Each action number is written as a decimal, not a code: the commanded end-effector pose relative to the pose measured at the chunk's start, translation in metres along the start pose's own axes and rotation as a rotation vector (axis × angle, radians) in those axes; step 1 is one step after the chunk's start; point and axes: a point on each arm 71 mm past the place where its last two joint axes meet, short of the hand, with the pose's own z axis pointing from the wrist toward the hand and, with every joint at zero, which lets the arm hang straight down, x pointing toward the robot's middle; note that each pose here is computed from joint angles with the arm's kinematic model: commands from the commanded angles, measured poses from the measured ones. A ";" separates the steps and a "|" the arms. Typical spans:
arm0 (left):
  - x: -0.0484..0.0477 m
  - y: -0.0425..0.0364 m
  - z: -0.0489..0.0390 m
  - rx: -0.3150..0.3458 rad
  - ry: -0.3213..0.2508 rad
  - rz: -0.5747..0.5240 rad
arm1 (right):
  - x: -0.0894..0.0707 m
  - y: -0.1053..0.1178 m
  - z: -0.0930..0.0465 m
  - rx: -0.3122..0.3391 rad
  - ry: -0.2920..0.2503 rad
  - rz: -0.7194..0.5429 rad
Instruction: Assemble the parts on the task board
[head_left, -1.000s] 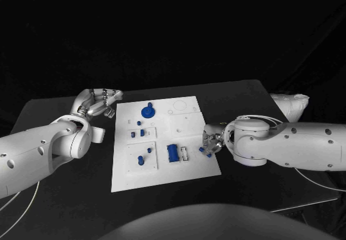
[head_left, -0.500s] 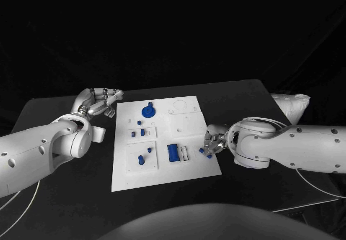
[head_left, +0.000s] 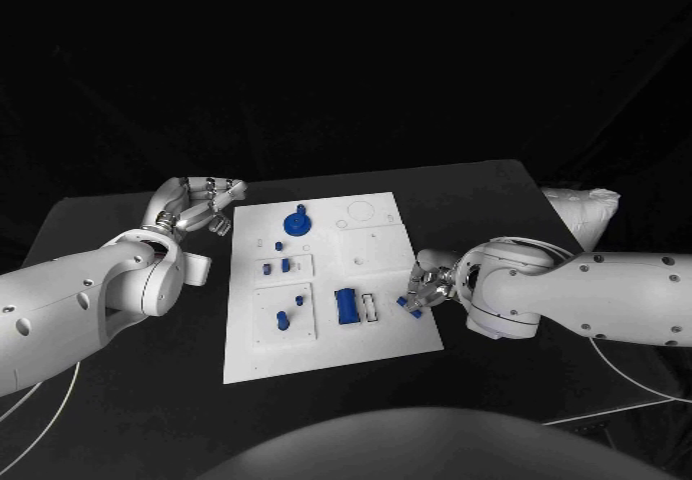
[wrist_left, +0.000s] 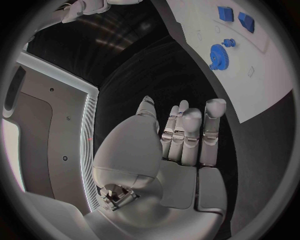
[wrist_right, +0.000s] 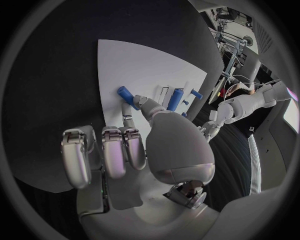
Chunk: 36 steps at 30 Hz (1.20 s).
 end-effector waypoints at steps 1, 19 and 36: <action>0.0020 -0.0017 0.0008 0.010 0.012 -0.006 | 0.000 -0.005 0.001 0.065 -0.016 -0.016; 0.0021 -0.0017 0.0008 0.010 0.013 -0.007 | -0.003 -0.002 0.000 0.035 -0.064 0.045; 0.0036 -0.0019 0.0014 0.010 0.018 -0.009 | -0.002 0.002 0.006 0.054 -0.054 -0.053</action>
